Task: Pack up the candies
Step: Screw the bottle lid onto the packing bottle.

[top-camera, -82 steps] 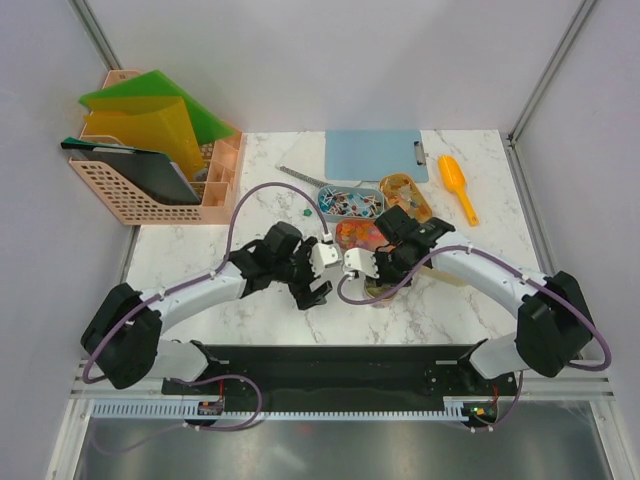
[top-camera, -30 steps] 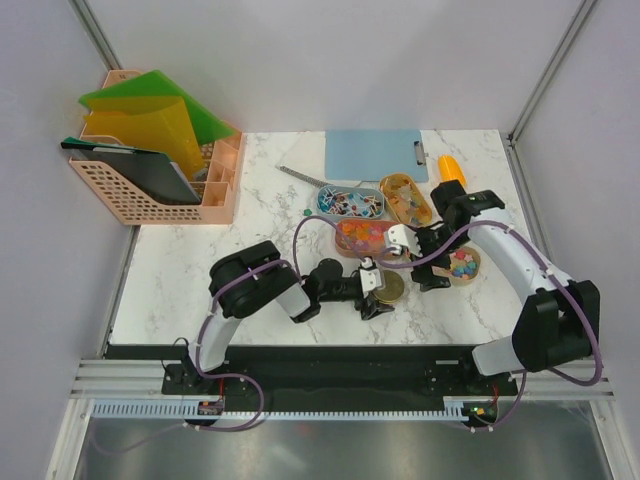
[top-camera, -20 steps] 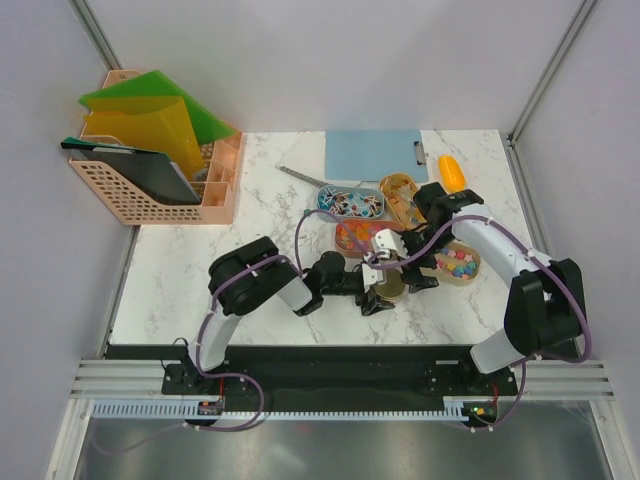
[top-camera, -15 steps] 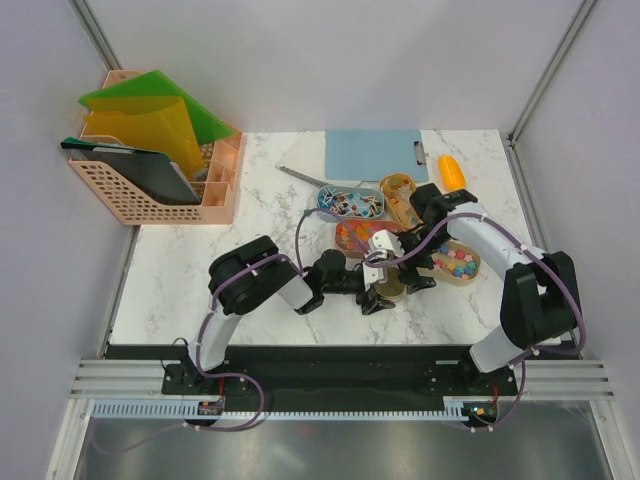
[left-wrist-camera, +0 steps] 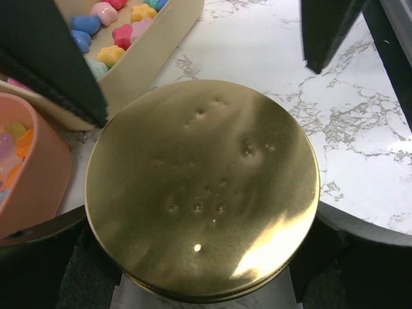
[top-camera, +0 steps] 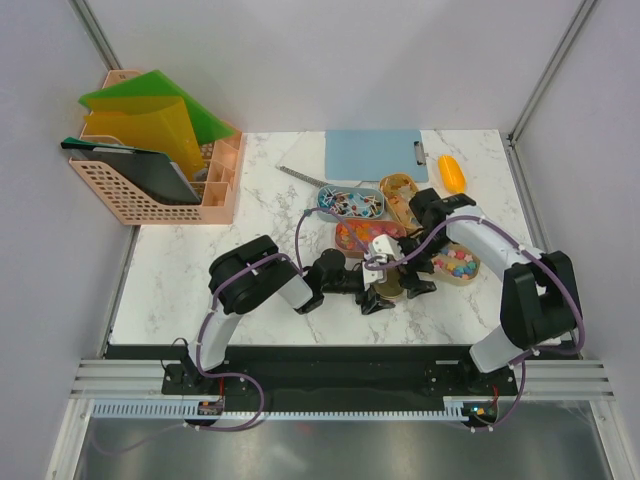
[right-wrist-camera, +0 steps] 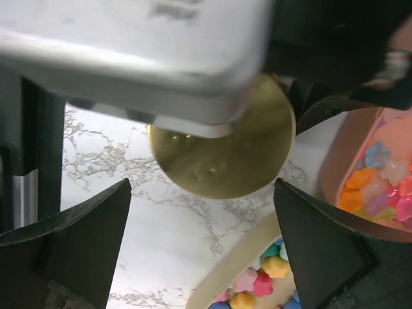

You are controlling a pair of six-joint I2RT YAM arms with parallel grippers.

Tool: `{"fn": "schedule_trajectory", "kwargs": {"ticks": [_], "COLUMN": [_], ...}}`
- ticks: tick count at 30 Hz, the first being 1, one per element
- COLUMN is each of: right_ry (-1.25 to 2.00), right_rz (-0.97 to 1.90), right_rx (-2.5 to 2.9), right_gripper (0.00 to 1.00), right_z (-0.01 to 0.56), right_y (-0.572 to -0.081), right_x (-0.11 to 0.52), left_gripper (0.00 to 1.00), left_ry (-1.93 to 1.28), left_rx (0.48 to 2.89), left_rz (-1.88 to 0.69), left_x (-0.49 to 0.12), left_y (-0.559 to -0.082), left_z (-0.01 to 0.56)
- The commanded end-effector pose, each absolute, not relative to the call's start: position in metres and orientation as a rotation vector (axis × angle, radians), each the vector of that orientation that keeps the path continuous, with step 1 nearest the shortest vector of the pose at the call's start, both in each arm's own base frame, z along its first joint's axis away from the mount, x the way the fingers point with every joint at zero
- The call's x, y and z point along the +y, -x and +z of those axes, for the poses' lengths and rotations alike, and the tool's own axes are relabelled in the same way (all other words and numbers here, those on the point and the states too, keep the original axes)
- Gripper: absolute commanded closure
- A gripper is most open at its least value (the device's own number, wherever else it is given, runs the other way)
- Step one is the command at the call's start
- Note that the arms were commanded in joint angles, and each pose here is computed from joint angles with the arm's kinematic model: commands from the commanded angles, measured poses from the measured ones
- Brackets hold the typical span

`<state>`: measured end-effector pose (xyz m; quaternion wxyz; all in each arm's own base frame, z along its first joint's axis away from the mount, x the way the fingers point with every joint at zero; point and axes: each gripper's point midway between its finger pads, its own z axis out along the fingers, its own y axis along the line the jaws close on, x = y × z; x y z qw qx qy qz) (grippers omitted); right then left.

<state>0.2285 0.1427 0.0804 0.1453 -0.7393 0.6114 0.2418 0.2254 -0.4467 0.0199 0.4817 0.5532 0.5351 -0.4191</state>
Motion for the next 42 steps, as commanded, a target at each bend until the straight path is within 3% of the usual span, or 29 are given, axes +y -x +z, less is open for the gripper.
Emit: {"fn": "schedule_trajectory", "kwargs": {"ticks": [1, 13, 28, 42], "right_ry": [2.118, 2.193, 1.915, 2.025], "right_rz": [0.776, 0.803, 0.599, 0.703], "right_rx": [1.749, 1.909, 1.746, 1.76], "right_gripper": [0.02, 0.02, 0.02, 0.02], "right_z": [0.092, 0.077, 0.112, 0.089], "right_y": [-0.201, -0.128, -0.239, -0.228], "right_x": [0.143, 0.104, 0.153, 0.156], "left_gripper": [0.98, 0.98, 0.98, 0.98], "left_ry": [-1.392, -1.381, -1.4, -1.384], "left_rx": [1.596, 1.62, 1.619, 1.643], "left_rz": [-1.019, -1.027, -1.024, -1.037], "left_x": [-0.415, -0.412, -0.412, -0.411], "left_y": [-0.215, -0.215, -0.215, -0.217], "left_z": [-0.047, -0.048, -0.049, -0.047]}}
